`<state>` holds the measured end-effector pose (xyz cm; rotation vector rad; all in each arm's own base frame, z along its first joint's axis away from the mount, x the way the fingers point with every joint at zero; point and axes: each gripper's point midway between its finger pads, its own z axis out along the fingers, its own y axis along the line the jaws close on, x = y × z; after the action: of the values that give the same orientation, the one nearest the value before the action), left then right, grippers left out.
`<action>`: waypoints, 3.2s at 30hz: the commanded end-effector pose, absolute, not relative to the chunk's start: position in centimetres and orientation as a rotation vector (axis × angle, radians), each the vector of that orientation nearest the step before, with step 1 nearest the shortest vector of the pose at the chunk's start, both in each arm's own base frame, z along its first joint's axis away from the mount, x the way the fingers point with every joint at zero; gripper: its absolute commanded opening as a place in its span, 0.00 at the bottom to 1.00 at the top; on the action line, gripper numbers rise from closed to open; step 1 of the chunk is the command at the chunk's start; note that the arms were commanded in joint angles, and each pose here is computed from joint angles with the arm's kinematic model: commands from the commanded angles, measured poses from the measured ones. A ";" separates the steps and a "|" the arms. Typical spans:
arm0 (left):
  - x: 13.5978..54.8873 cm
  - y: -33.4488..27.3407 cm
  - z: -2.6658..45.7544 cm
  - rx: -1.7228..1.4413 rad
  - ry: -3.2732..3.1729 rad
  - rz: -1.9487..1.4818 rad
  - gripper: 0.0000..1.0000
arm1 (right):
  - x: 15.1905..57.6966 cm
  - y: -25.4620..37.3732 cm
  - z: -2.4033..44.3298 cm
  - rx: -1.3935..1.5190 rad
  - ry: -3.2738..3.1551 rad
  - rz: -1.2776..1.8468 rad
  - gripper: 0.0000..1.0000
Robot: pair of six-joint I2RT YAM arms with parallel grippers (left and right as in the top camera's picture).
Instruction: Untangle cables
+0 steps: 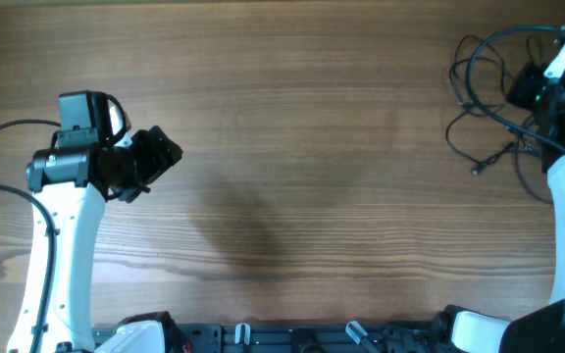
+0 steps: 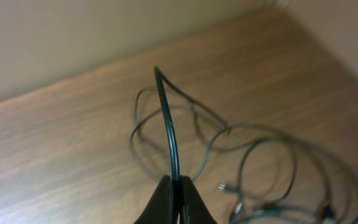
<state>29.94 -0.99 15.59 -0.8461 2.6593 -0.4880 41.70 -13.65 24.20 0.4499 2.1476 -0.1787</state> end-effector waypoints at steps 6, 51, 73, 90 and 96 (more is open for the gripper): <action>29.9 -0.8 15.8 -0.864 2.654 -0.486 0.80 | 40.3 -20.1 15.5 0.894 2.250 -0.274 0.83; 25.1 -5.5 16.8 -0.323 2.523 -0.160 1.00 | 27.6 3.6 19.9 0.026 2.399 0.202 1.00; 20.6 -4.1 19.9 -0.351 2.270 -0.292 1.00 | 22.5 2.9 25.3 0.005 2.133 0.192 1.00; 20.6 -4.1 19.9 -0.351 2.270 -0.292 1.00 | 21.2 1.7 32.0 -0.020 1.391 0.115 1.00; 20.6 -4.1 19.9 -0.351 2.270 -0.292 1.00 | 21.8 1.8 29.6 -0.003 1.257 0.140 1.00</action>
<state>20.63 -4.35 19.99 -0.3361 2.2754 -0.3031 21.50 1.95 31.03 -0.0211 1.2863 0.1342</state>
